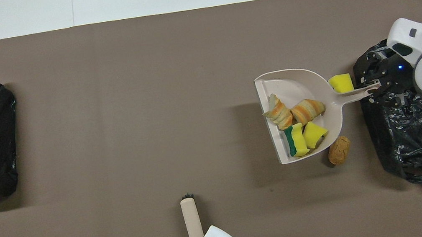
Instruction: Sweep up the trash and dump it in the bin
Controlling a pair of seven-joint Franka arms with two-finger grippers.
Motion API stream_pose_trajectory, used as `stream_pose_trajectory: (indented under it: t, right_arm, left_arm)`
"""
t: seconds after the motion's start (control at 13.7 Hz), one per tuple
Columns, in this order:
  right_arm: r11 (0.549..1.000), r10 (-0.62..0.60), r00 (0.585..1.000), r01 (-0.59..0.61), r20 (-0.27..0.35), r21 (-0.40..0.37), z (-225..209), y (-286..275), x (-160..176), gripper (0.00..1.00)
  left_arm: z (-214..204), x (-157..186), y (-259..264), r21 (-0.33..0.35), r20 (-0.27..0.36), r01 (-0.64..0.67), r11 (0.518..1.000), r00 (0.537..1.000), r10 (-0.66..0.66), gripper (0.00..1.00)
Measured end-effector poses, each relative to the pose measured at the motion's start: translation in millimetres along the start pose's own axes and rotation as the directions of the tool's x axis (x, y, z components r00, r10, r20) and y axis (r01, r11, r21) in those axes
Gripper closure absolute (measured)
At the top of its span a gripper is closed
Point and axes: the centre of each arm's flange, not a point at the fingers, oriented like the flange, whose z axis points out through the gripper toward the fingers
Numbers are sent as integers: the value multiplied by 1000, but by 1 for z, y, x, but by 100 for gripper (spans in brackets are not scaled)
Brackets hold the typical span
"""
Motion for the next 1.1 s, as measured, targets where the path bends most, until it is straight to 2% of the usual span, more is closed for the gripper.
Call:
stream_pose_trajectory:
  t: [0.22, 0.37, 0.51, 0.66, 0.88, 1.1]
  right_arm:
    - [1000, 24, 998, -24, 54, -2, -40, -9, -31, 69]
    - [999, 33, 994, -33, 102, -3, -51, -19, -69, 69]
    - [999, 53, 984, -54, 171, 3, -61, -33, -112, 69]
    - [998, 65, 968, -65, 241, -12, -72, -45, -149, 69]
    - [998, 57, 932, -43, 357, -47, -93, -63, -201, 69]
    - [996, 83, 880, -59, 468, -67, -110, -81, -240, 69]
  left_arm:
    - [8, 3, 2, 4, 4, 0, 1000, 1000, 0, 74]
    - [8, 3, 3, 2, 3, -13, 1000, 1000, 13, 74]
    - [7, 5, 2, 0, 3, -25, 1000, 1000, 25, 56]
    - [0, 18, -1, -17, 0, -44, 999, 999, 44, 33]
    - [-38, 63, -21, -51, 3, -66, 996, 998, 66, 0]
    - [-125, 136, -86, -92, 1, -99, 991, 995, 100, 0]
